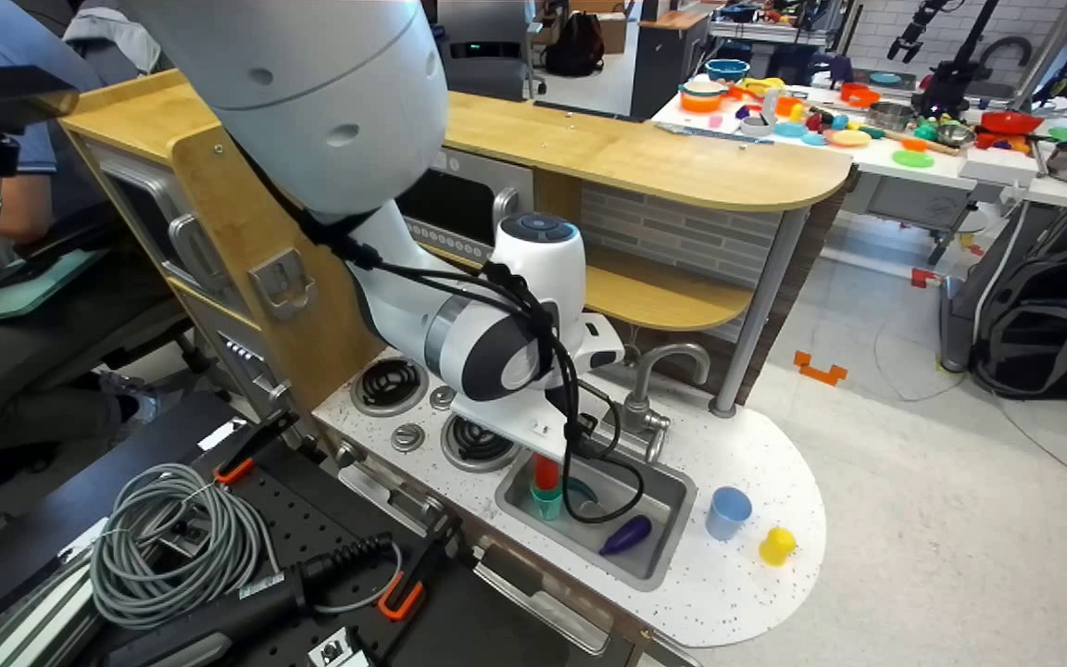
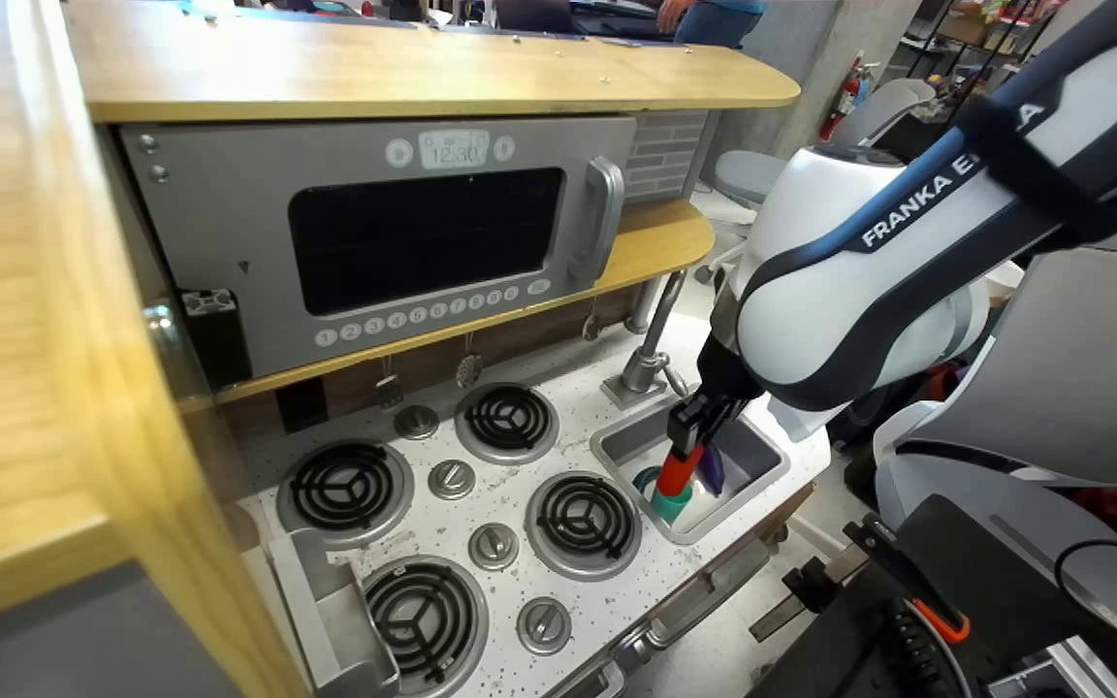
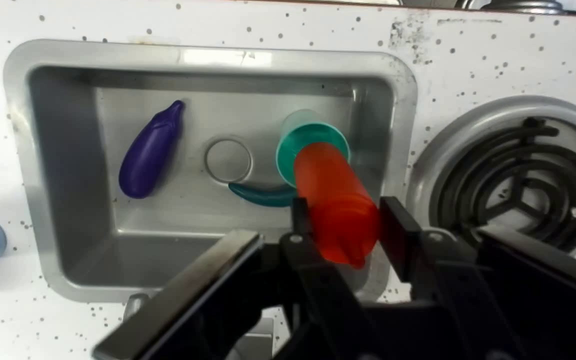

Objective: Put the red sauce bottle inside the light blue cup in the sink, remove the sauce bottle from the cup and place it on the stove

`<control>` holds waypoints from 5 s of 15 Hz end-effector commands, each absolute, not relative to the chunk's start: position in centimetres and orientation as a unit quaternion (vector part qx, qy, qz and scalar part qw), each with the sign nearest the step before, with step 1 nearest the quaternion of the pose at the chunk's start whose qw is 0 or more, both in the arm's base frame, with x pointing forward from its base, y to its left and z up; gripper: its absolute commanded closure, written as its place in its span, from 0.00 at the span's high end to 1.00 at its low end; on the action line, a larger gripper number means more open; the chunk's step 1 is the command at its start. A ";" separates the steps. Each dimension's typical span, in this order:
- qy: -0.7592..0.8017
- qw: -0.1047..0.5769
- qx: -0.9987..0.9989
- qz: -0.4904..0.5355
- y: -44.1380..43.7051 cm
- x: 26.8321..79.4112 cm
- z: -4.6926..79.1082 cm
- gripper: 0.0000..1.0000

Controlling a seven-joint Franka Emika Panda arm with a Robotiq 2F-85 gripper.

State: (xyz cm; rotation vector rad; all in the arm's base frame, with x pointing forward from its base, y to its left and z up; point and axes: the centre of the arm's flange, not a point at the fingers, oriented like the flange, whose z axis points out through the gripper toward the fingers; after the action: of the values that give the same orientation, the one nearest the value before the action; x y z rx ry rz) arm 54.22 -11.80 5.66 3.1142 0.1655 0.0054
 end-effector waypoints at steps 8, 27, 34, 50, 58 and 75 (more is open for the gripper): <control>0.061 -0.016 0.997 0.045 -7.4 54.2 13.1 0.13; 0.104 -0.015 0.994 0.012 -1.8 52.7 10.7 0.13; 0.100 0.011 0.995 -0.001 -3.0 52.2 9.5 0.13; 0.089 0.020 0.996 0.003 -2.6 53.4 7.5 0.13; 0.087 0.017 0.996 0.007 -2.0 54.4 6.6 0.13; 0.059 0.037 0.997 -0.030 -6.6 50.7 15.2 1.00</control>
State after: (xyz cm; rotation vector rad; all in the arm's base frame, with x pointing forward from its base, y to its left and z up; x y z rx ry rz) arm 53.07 -5.34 10.40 3.0832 0.2006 -0.0512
